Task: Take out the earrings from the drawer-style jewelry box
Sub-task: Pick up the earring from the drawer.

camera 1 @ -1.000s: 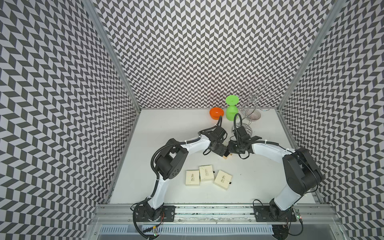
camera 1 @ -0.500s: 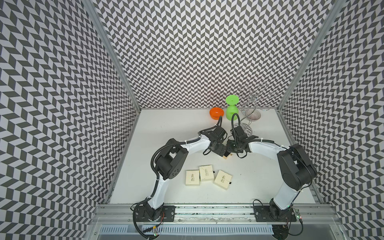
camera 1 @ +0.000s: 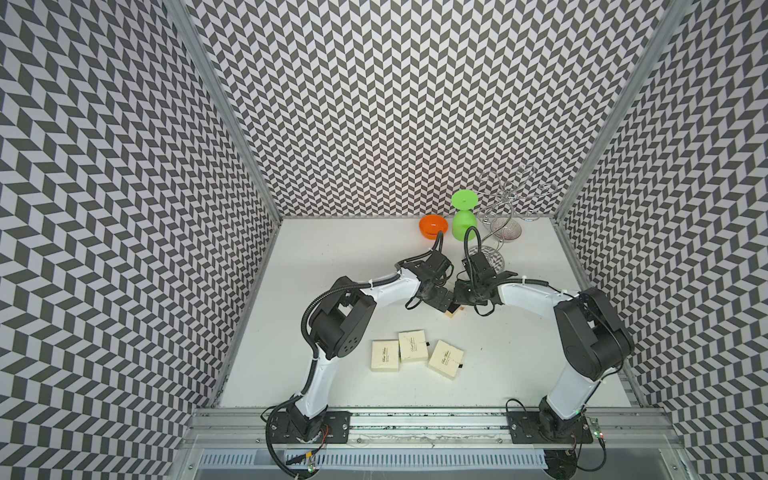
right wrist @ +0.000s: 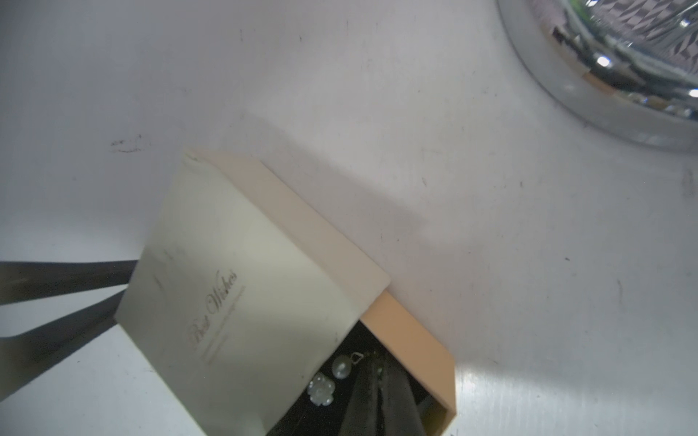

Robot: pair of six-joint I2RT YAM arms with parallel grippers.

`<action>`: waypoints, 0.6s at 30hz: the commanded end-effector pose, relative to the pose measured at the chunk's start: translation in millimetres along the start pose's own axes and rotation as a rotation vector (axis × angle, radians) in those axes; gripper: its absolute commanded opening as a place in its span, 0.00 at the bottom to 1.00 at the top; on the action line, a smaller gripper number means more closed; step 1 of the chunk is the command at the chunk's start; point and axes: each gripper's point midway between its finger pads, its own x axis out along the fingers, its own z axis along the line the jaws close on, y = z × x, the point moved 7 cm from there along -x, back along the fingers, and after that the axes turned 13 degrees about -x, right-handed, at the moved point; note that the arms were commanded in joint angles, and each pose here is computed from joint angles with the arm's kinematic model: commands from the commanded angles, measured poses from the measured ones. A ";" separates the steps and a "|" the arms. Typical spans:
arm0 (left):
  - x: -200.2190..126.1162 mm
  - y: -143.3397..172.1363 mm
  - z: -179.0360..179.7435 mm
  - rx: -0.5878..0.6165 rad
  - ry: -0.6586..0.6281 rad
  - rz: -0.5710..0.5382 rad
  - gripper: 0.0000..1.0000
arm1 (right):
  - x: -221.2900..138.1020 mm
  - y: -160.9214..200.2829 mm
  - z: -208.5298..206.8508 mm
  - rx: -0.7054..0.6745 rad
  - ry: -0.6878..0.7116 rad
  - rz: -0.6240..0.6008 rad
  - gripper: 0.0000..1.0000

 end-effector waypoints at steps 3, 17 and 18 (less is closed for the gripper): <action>3.4 6.9 2.7 -0.006 -0.019 0.024 0.98 | -20.8 -3.3 4.7 0.021 -0.073 -0.057 0.00; 4.2 8.2 2.3 -0.004 -0.012 0.032 0.99 | -52.4 -19.2 -12.6 0.088 -0.092 -0.157 0.00; 4.2 8.2 2.1 -0.002 -0.012 0.031 0.99 | -54.3 -20.0 -17.1 0.097 -0.080 -0.162 0.00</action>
